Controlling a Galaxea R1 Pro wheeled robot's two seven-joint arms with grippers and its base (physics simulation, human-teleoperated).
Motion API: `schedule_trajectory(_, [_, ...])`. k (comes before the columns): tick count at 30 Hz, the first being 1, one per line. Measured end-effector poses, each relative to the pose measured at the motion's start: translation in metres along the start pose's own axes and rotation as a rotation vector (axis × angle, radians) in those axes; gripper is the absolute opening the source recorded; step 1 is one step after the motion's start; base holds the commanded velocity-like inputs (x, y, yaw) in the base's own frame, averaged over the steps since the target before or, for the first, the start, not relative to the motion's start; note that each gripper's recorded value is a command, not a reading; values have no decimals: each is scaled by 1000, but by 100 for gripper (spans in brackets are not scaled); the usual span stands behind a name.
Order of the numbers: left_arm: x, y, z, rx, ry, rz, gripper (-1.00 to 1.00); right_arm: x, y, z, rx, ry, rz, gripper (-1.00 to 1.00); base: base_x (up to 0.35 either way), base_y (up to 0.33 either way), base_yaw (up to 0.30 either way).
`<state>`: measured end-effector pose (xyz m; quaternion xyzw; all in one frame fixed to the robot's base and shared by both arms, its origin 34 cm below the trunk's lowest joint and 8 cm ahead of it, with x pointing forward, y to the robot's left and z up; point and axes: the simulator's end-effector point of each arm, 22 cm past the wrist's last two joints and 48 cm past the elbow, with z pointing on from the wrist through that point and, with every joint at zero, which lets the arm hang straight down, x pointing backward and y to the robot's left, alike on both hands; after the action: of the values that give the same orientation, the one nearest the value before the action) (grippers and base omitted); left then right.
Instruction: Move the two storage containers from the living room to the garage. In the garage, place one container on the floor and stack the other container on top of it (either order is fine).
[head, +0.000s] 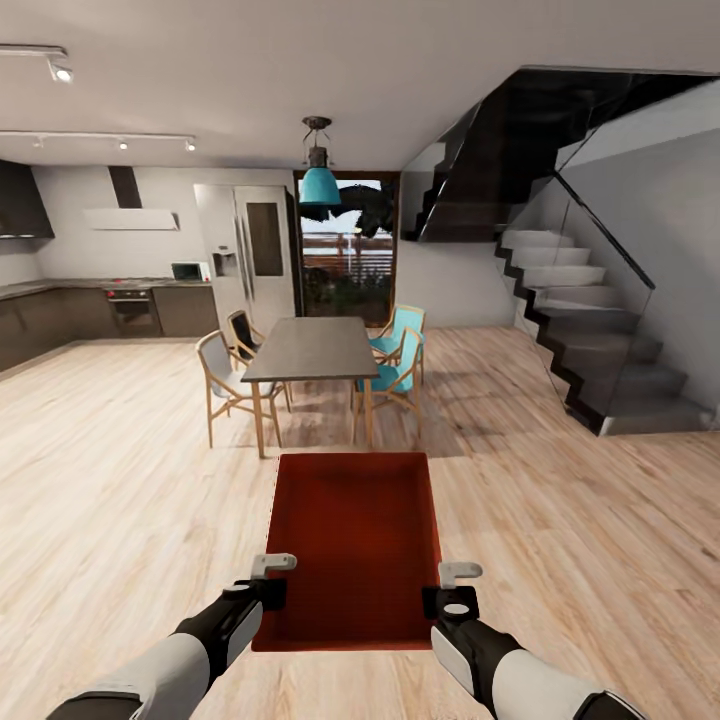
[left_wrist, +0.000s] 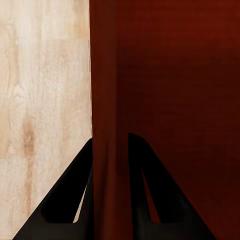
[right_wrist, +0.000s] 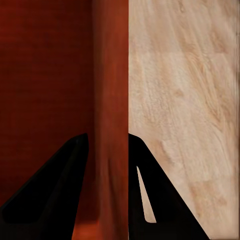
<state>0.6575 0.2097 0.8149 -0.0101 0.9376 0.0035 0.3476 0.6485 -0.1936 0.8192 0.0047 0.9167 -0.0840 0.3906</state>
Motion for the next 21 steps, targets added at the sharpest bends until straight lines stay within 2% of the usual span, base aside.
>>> schedule_trajectory(21, [0,0,0,0,0,0,-100,0,0,0,0,0,0,-100,0,0,-243])
